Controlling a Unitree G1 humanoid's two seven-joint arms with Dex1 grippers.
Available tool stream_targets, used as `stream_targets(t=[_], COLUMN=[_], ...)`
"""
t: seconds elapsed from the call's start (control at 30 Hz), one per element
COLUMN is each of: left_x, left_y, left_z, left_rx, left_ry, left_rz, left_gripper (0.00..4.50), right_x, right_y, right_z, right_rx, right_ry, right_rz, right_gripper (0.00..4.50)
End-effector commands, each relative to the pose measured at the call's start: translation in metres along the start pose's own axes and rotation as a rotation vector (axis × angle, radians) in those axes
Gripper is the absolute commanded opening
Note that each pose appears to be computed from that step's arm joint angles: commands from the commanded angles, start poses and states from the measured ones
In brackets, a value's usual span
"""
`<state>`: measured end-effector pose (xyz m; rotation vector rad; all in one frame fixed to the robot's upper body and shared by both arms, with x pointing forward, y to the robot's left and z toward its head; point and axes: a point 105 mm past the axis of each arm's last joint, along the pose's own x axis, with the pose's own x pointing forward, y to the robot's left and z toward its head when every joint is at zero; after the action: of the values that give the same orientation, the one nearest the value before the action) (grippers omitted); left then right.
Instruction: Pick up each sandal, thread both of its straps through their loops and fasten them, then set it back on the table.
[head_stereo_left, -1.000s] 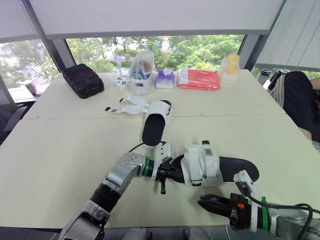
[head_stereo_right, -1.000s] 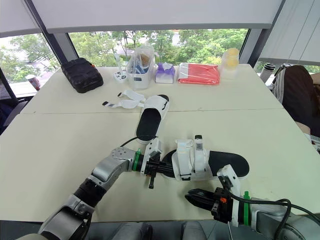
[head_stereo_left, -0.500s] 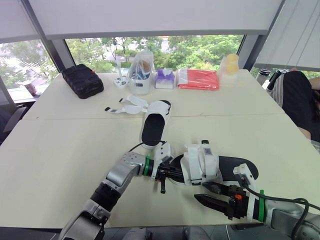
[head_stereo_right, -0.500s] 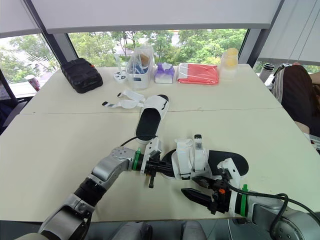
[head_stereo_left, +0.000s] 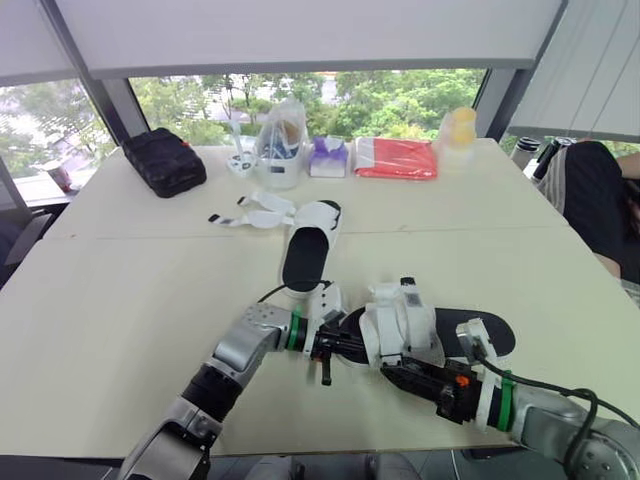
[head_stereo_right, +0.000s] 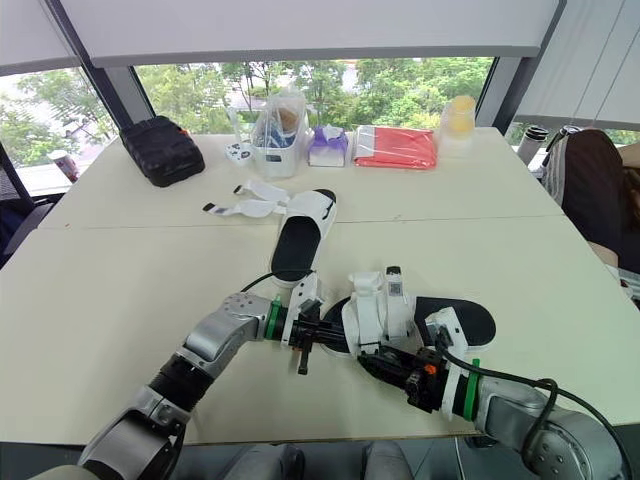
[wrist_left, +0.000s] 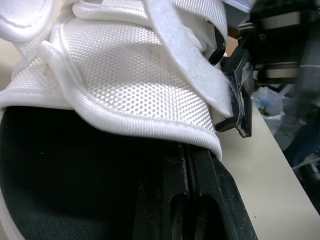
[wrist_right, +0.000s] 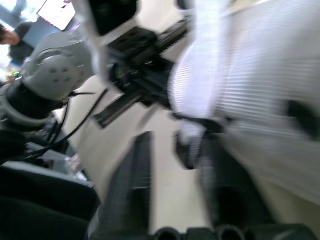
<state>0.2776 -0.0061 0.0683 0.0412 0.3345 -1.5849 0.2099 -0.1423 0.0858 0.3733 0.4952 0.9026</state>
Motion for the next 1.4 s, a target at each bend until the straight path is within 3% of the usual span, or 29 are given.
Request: stream_targets(t=[0.03, 0.27, 0.5, 0.73, 1.13, 1.4], left_x=[-0.001, -0.001, -0.001, -0.001, -0.001, 0.0], left_y=[0.006, 0.006, 0.005, 0.006, 0.006, 0.008], left_z=[-0.027, -0.028, -0.028, -0.029, -0.029, -0.028], left_rx=[-0.064, -0.07, -0.072, -0.072, -0.07, -0.078], left_ry=[0.088, 0.085, 0.088, 0.093, 0.1, 0.093], left_rz=[0.06, 0.061, 0.058, 0.057, 0.05, 0.061], left_gripper=[0.0, 0.0, 0.0, 0.0, 0.0, 0.0], right_x=[0.003, -0.006, -0.026, -0.037, -0.026, 0.004], right_y=[0.008, 0.016, 0.045, 0.05, 0.071, 0.033], right_z=[0.009, -0.012, -0.05, -0.052, 0.036, 0.068], right_rx=[-0.019, 0.009, 0.023, 0.007, -0.044, 0.113], right_ry=[-0.045, 0.072, 0.3, 0.34, 0.065, -0.158], right_rz=[0.038, 0.074, 0.181, 0.188, 0.352, 0.223], right_gripper=[0.04, 0.04, 0.04, 0.04, 0.04, 0.04])
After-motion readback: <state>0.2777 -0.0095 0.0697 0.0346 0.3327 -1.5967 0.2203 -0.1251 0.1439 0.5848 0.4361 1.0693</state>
